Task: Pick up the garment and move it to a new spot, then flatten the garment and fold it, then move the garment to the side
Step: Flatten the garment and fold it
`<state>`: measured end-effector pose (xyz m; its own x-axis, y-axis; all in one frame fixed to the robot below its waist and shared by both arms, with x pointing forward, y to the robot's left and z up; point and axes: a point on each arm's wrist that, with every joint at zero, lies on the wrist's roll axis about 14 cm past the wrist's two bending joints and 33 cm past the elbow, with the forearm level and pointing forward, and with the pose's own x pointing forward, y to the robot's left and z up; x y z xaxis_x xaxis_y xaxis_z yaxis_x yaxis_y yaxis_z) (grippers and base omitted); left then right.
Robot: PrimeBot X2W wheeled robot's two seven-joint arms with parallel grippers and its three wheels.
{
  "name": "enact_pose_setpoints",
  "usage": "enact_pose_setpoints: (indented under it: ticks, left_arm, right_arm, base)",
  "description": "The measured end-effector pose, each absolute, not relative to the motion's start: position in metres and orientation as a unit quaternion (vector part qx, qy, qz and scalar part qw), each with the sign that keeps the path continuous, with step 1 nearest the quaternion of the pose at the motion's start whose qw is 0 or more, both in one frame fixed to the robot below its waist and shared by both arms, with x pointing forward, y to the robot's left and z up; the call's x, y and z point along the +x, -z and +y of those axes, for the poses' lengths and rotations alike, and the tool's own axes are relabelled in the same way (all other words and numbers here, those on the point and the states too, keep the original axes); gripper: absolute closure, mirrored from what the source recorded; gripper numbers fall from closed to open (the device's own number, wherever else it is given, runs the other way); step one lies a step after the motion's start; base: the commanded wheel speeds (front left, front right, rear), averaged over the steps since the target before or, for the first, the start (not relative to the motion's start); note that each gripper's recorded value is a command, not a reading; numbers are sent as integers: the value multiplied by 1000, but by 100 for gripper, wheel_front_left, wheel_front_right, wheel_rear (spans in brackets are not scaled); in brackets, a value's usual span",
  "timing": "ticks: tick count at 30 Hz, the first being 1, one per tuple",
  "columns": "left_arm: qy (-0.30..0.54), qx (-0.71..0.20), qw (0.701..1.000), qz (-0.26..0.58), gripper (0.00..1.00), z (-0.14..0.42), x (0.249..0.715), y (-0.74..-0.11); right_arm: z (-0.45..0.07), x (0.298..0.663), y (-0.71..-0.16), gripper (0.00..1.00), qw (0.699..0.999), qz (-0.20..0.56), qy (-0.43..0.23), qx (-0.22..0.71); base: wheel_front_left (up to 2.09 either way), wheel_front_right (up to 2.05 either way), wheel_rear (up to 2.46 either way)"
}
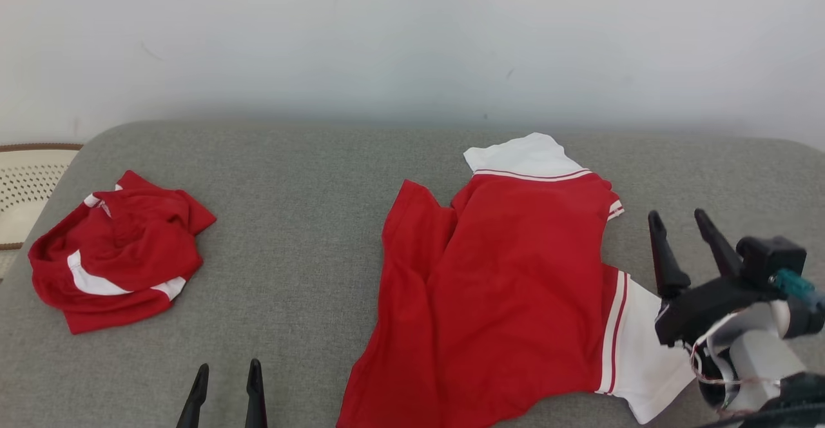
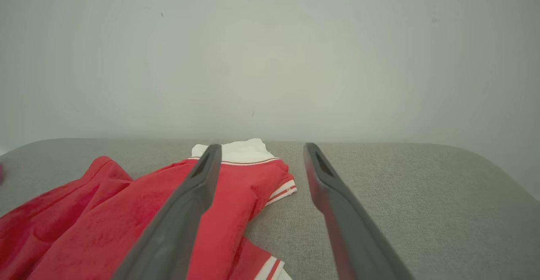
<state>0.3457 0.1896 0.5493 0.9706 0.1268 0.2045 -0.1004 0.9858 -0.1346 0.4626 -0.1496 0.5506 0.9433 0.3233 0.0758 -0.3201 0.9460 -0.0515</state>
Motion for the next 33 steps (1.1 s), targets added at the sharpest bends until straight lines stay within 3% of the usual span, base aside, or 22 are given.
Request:
enact_pose_setpoints:
  ticks: [17,33]
  left_arm:
    - [-35,-64,991,-108,0,178,348,-550]
    - [71,-56,994,-55,0,129,364,-518]
  right_arm:
    - [-150,406,-520,0,992,-31,-119,17]
    - [-148,398,-524,0,993,-29,-109,23]
  base:
    - [0,0,0]
    - [0,0,0]
